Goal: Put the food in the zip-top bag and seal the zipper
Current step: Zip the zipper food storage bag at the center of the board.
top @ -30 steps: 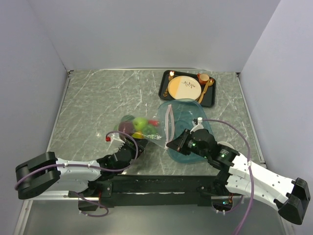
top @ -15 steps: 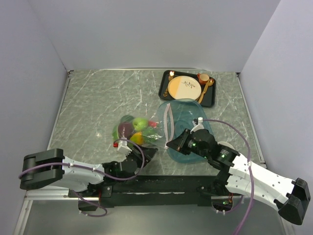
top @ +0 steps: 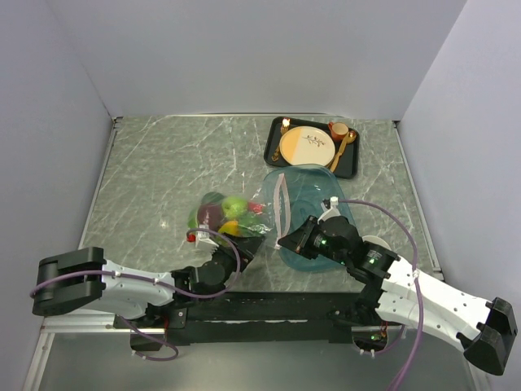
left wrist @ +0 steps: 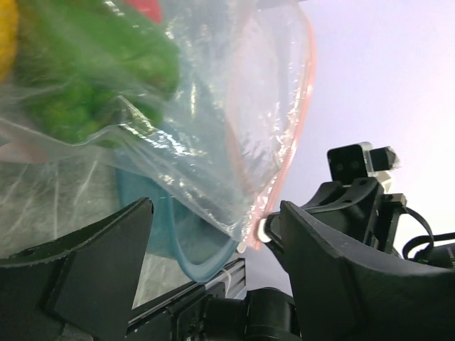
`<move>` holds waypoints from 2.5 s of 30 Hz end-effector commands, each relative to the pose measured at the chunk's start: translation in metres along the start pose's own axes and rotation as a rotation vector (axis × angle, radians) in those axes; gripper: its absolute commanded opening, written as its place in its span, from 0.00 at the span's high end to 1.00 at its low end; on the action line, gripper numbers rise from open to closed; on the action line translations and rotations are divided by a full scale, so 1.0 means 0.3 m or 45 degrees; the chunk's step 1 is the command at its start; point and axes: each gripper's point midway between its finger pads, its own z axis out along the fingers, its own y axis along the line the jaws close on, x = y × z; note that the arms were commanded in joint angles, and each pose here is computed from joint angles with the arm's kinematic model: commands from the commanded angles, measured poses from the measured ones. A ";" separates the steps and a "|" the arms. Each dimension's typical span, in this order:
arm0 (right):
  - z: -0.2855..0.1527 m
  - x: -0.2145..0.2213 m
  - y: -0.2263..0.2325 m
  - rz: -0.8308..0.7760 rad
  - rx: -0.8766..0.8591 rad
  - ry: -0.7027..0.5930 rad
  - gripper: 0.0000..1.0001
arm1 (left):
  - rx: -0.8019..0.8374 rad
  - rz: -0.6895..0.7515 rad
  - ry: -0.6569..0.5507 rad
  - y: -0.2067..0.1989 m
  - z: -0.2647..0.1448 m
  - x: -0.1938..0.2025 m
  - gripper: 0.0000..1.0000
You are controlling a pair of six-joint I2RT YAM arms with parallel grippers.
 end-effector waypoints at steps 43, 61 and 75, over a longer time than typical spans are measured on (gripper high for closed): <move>-0.018 0.022 0.043 0.013 -0.092 0.039 1.00 | 0.071 -0.125 0.061 -0.095 0.075 0.068 0.99; 0.004 -0.053 0.042 -0.058 0.020 -0.070 0.99 | 0.034 -0.040 0.195 -0.042 0.041 0.119 0.99; 0.009 -0.063 0.048 -0.069 0.019 -0.081 0.99 | -0.003 -0.022 0.263 0.028 0.014 0.141 0.99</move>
